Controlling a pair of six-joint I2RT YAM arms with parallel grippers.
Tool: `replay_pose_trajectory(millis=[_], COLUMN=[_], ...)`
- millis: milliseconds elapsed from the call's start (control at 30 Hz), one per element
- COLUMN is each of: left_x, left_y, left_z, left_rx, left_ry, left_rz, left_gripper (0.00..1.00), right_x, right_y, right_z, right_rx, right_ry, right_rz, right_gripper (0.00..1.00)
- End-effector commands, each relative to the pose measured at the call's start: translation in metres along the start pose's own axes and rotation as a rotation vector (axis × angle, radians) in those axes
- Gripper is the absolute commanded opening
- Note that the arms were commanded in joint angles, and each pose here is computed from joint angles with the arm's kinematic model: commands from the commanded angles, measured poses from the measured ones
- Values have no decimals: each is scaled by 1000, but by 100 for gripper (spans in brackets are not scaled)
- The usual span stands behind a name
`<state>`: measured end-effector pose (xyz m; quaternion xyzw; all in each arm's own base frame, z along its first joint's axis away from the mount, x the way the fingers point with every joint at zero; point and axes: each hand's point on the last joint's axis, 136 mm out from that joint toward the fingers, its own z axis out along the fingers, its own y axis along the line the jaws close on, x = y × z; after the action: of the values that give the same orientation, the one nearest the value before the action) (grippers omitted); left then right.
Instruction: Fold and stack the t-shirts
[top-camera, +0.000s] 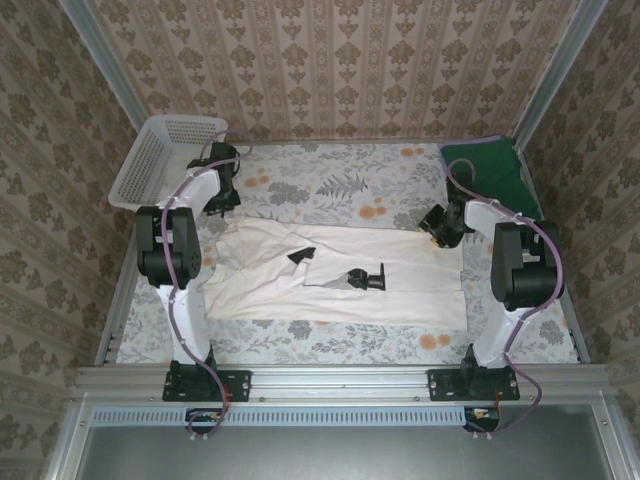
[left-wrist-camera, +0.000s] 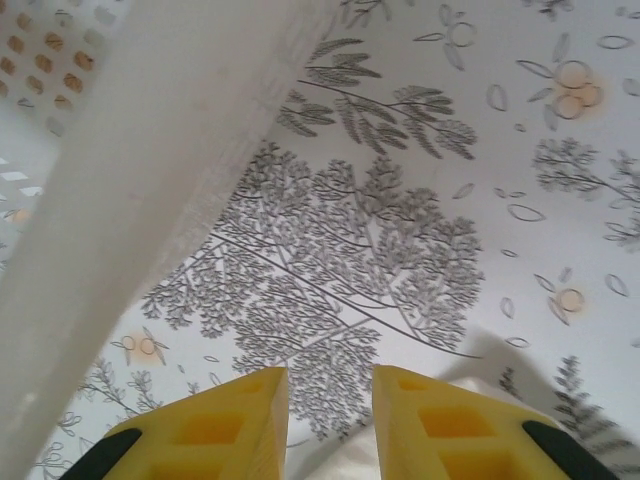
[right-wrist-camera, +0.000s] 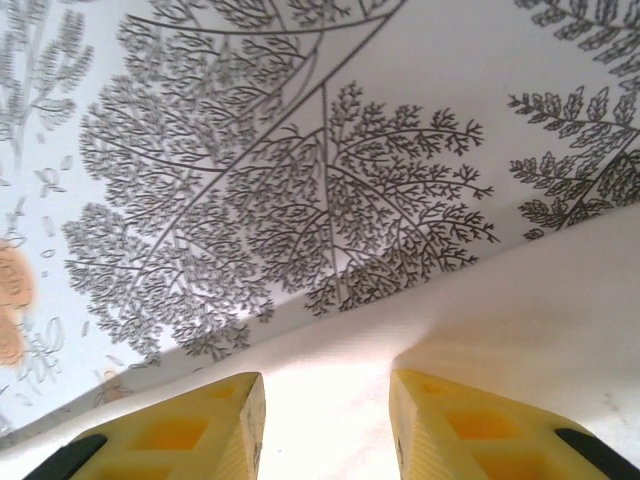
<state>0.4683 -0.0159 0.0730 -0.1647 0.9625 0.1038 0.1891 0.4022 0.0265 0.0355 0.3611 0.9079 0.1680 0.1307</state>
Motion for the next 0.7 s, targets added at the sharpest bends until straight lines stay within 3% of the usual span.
replay_pose_trajectory(millis=[0, 133, 333, 500, 667], left_x=[-14, 0, 21, 33, 44], left_y=[-30, -74, -92, -91, -66], left_z=[-40, -40, -22, 0, 26], left_rx=[160, 336, 381, 332, 207], left_ry=[-51, -15, 61, 119, 144], left_rz=[7, 69, 99, 126, 135], left_gripper=[25, 14, 11, 10, 8], right_x=[-4, -1, 8, 9, 5], right_y=[17, 16, 6, -6, -15], right_z=[-19, -25, -18, -10, -1], right_rx=[-76, -80, -56, 9, 55], right_ry=[-36, -50, -21, 2, 13], right_rz=[-22, -31, -26, -24, -20], right_gripper=[40, 40, 37, 35, 34])
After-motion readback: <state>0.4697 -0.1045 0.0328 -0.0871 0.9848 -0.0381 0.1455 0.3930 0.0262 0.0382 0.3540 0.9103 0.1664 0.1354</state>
